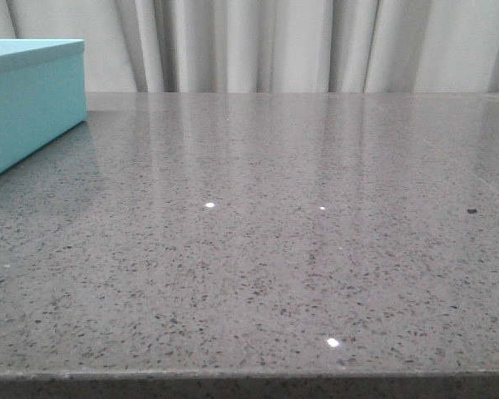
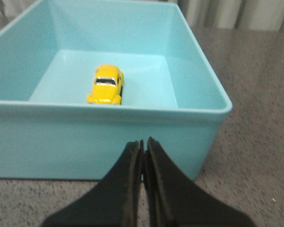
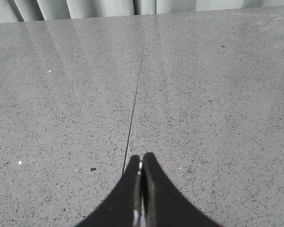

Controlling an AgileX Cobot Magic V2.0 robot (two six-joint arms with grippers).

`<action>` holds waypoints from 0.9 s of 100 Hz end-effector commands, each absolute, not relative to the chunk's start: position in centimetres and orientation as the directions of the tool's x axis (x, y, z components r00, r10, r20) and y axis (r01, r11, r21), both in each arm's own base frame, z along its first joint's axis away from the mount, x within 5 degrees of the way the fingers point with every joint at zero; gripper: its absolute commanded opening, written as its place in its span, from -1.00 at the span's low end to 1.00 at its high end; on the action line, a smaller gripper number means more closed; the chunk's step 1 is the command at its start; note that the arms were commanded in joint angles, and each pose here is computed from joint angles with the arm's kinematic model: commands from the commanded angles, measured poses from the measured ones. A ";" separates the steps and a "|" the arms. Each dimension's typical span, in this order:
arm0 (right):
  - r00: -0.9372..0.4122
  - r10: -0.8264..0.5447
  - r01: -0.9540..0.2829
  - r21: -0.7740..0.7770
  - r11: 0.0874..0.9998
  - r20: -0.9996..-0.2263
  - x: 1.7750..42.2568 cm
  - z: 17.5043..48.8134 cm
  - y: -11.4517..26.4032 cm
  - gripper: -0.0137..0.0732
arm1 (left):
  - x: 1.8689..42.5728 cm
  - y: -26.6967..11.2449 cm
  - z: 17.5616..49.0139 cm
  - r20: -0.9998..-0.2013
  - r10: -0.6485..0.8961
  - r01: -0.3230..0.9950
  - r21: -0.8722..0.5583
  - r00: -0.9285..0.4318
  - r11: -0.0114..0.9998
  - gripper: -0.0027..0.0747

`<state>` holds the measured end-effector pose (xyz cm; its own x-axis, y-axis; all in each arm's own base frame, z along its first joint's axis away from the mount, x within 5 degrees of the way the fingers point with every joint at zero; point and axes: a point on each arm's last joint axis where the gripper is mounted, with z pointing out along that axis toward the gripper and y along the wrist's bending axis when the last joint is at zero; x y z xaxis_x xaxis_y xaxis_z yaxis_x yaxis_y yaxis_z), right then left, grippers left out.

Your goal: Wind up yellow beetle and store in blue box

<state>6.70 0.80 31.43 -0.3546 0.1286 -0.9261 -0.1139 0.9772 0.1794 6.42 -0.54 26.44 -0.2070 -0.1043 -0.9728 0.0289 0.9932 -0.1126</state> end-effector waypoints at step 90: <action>-0.272 0.116 -0.146 0.160 0.976 -0.955 6.9 32.7 0.9 -0.83 | 5.4 0.0 20.9 -0.994 -0.013 0.000 -0.013 0.113 1.000 -0.98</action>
